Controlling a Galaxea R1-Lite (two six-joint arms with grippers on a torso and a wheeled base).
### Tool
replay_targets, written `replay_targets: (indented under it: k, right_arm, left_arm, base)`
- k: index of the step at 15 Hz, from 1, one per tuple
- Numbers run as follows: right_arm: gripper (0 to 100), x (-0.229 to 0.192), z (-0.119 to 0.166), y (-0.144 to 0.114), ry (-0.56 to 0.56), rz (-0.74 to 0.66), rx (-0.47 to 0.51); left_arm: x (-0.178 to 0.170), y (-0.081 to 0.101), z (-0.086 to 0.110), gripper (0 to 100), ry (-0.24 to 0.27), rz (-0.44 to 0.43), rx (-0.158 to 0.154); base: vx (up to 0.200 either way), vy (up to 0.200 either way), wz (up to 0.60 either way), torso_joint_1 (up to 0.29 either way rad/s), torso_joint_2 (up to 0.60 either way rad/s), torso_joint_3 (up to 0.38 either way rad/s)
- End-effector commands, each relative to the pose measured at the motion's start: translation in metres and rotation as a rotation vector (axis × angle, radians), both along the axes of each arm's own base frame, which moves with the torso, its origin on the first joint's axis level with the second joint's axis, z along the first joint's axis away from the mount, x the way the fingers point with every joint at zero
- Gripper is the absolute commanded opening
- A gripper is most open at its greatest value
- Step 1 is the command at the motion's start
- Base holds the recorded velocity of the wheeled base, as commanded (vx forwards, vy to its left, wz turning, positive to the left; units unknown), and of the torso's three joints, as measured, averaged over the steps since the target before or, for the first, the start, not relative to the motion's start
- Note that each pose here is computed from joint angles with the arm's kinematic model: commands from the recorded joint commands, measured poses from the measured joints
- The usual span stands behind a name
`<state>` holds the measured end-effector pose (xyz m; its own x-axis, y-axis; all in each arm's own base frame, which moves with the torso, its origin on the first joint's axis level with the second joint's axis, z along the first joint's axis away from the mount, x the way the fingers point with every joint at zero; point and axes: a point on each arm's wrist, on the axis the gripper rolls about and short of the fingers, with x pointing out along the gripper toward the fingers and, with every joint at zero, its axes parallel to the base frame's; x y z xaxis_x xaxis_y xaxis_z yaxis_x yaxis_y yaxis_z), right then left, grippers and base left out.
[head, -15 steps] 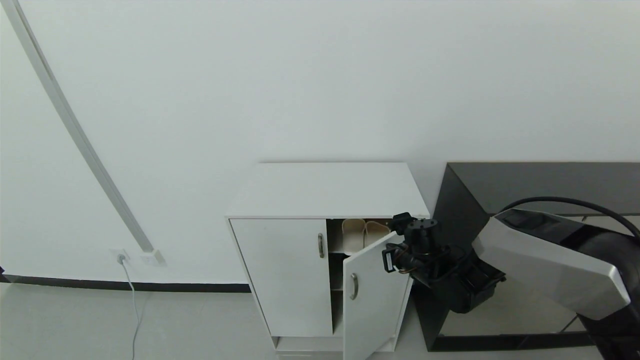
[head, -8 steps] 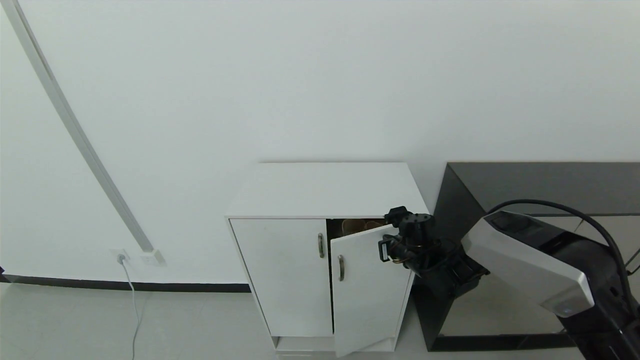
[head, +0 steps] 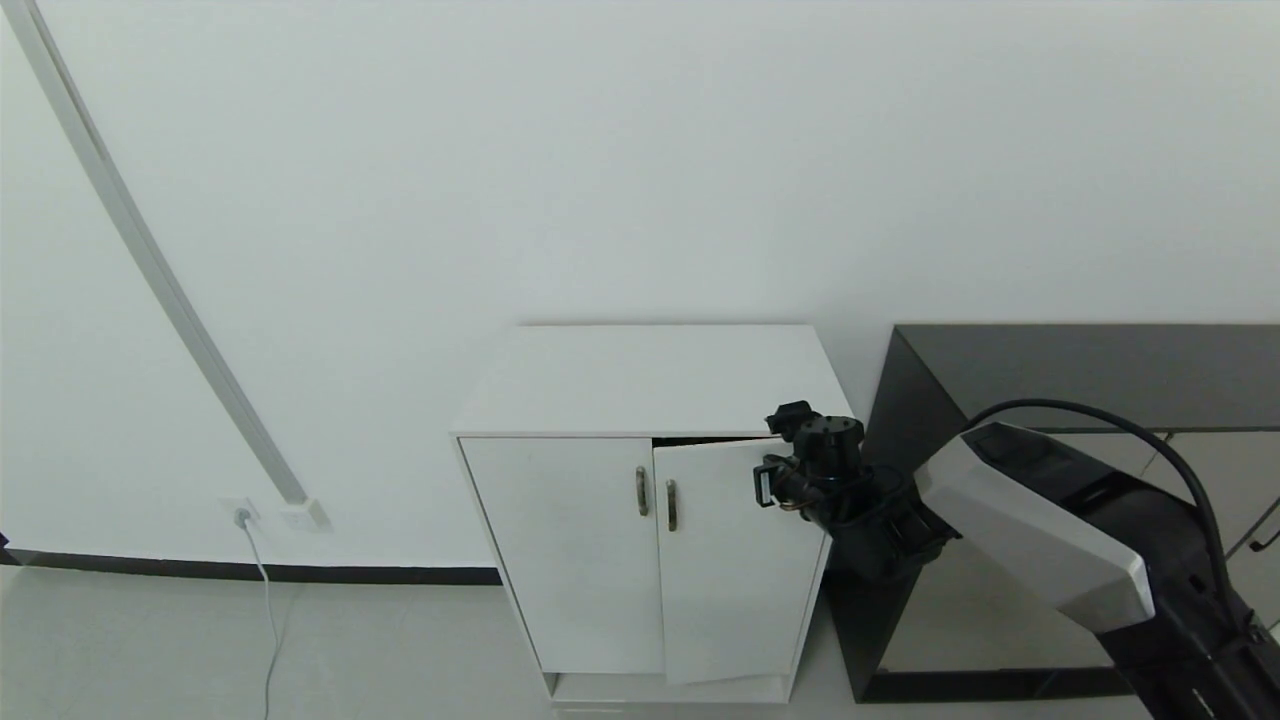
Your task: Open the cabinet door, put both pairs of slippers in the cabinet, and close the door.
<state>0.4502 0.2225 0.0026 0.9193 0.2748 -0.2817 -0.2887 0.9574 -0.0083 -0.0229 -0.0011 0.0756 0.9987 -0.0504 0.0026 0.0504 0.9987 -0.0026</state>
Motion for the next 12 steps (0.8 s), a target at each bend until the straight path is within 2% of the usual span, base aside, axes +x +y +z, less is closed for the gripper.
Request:
replay_targets:
  k: [1,12]
  right_arm:
    - [0,0.003,-0.001,0.001,-0.001,0.000,0.001]
    - [0,0.012,0.006,0.000,-0.015,-0.011,0.007]
  left_arm:
    - [0.000,0.000,0.000,0,0.001,0.000,0.000]
    - [0.000,0.000,0.000,0,0.001,0.000,0.000]
  base:
    - [0.000,0.000,0.00,0.000,0.00,0.000]
    - [0.000,0.000,0.00,0.000,0.00,0.000]
